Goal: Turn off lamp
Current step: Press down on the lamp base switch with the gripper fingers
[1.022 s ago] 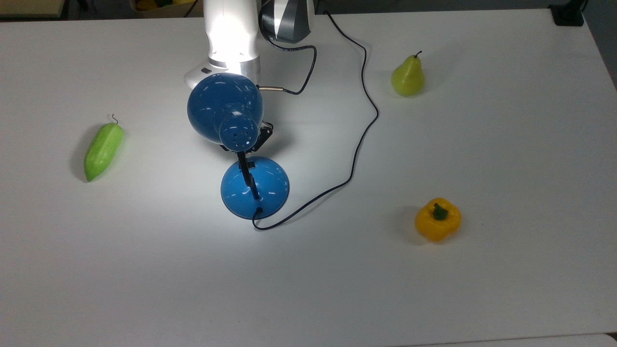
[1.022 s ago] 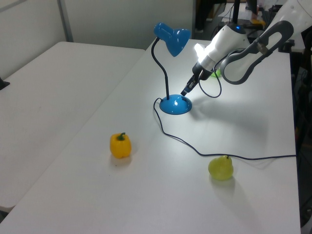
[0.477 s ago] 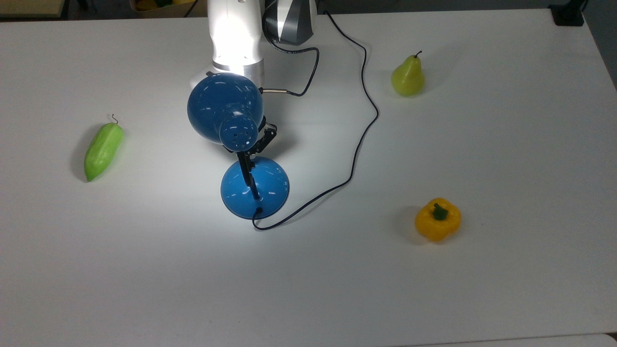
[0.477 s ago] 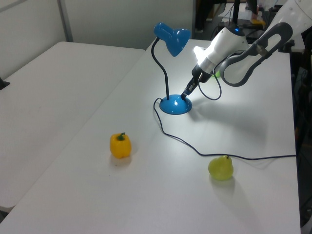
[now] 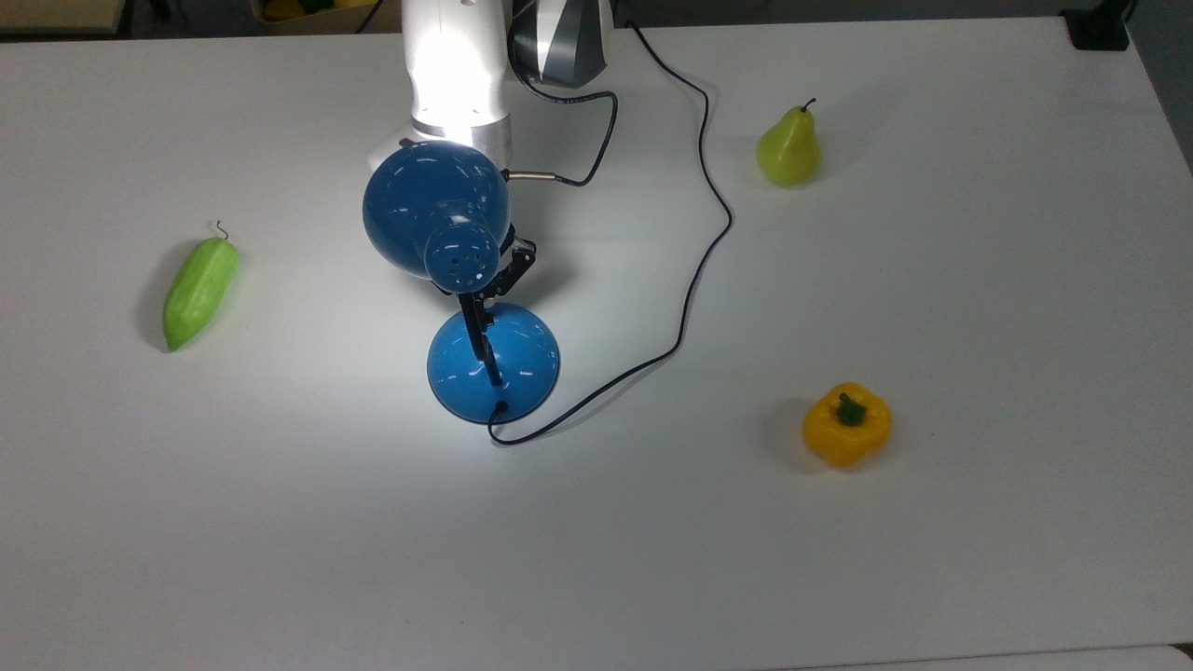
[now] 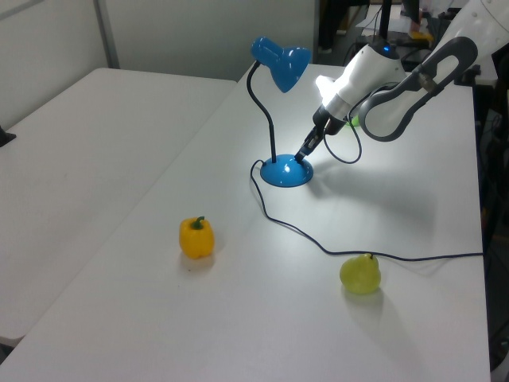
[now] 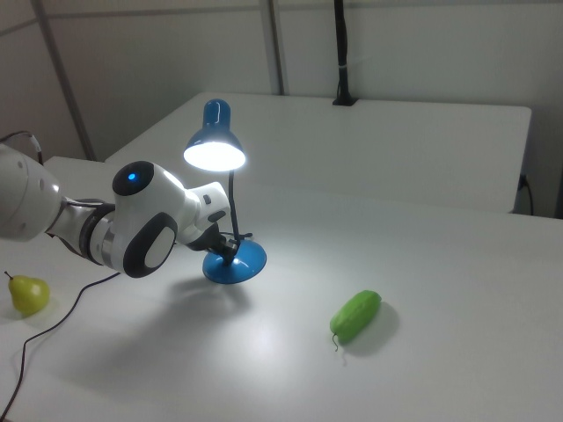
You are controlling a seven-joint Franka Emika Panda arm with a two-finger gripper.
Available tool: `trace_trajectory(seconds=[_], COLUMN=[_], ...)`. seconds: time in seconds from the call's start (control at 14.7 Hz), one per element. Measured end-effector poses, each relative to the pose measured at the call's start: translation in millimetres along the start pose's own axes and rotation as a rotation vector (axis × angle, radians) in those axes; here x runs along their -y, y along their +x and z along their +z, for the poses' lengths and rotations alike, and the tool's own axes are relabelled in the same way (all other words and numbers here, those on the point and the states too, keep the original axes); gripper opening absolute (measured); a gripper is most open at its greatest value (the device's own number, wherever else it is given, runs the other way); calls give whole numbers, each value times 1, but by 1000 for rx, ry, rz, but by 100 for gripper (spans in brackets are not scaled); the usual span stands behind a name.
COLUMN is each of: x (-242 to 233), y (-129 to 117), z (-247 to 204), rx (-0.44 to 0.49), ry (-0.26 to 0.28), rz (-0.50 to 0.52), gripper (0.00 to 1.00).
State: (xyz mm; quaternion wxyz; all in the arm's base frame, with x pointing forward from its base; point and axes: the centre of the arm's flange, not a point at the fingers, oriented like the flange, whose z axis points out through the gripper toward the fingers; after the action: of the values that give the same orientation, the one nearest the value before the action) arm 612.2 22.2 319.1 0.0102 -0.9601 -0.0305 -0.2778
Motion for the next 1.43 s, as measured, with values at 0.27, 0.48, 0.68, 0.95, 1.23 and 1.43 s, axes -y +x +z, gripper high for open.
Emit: trace_trajectory(seconds=[0.27,0.48,0.68,0.95,1.23,1.43], x=[1,1,2,3,3,4], y=[0,-1,-1,-2,-3,-8], z=[0,0,0,-1,-4,-6], rx=[1,1,2,3,46,82], ry=[1,1,2,2,10,16], rz=[-2,-12,-35,-68,-107,-122], gripper=[1,1,1,1,1,1])
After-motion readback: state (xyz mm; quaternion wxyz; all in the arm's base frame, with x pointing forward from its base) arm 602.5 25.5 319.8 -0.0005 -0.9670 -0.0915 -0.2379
